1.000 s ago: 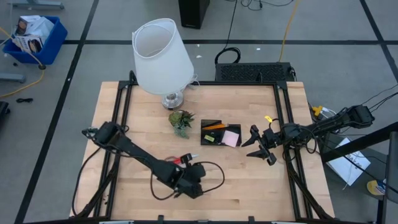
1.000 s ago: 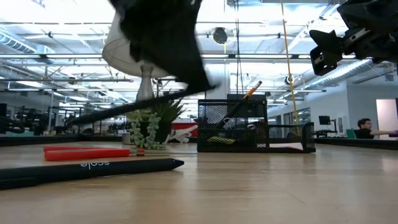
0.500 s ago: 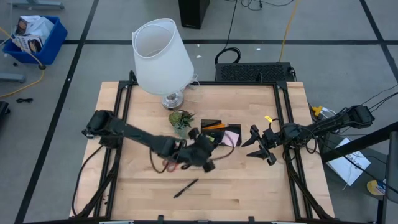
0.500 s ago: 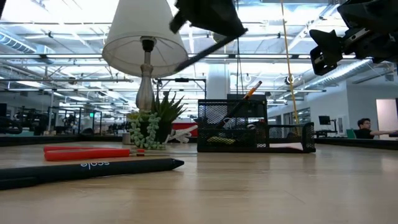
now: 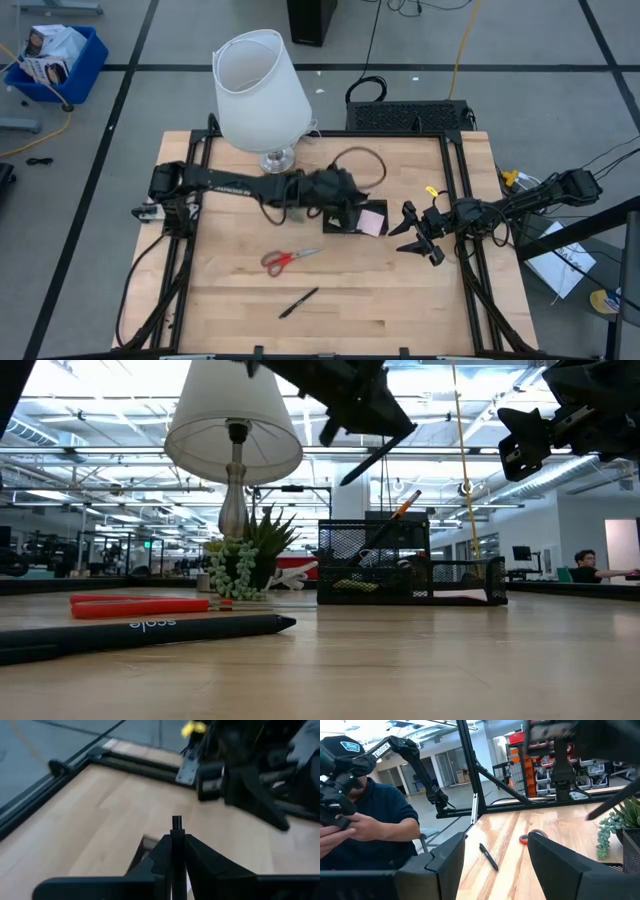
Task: Pick and place office supplies into organizer
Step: Put the black pen into the desk organizer
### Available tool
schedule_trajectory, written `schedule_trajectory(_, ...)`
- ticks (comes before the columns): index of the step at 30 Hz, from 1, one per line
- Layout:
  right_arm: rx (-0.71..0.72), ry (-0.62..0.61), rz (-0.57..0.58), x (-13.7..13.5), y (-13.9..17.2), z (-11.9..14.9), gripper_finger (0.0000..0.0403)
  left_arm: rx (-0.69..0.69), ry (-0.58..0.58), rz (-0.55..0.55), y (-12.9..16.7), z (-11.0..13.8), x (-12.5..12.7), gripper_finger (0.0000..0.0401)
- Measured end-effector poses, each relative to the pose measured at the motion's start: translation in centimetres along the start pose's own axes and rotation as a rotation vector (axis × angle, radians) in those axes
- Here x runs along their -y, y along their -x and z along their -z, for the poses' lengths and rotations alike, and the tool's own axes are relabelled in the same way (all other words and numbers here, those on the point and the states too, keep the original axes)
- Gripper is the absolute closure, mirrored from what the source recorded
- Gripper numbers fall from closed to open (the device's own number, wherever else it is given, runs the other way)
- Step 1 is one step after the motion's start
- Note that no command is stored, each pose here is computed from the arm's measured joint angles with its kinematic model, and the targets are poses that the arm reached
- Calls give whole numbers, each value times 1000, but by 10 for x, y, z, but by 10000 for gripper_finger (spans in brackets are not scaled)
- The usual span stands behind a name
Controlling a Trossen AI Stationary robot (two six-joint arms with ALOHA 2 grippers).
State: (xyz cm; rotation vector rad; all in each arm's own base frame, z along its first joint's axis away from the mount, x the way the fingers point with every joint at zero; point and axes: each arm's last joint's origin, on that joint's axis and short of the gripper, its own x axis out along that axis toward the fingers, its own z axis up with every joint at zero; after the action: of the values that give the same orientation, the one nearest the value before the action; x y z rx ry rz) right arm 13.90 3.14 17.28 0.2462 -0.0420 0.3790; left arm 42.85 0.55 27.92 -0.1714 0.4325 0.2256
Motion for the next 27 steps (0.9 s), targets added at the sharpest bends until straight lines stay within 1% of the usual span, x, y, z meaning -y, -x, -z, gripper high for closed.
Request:
schedule_trajectory(4,-1,0,0,0,0,0,191,43,-7,71,-4,-9,-23,352)
schedule_trajectory(6,0,0,0,0,0,0,191,59,-5,88,-5,-4,-33,352)
schedule_trajectory(8,0,0,1,0,0,0,191,101,8,120,0,7,-44,353)
schedule_trajectory(10,0,0,0,0,0,0,191,234,35,181,7,13,-52,357)
schedule_trajectory(12,1,0,0,0,0,0,191,316,43,213,18,24,-61,363)
schedule_trajectory(13,0,0,0,0,0,0,191,373,39,230,22,24,-63,365)
schedule_trajectory(14,0,0,0,0,0,0,192,401,32,243,25,25,-66,365)
schedule_trajectory(17,-1,0,0,0,0,0,192,410,-4,253,35,31,-70,360)
schedule_trajectory(21,0,0,0,0,0,0,191,413,-15,247,34,46,-75,353)
schedule_trajectory(27,0,0,0,0,0,0,191,436,-33,248,36,53,-80,364)
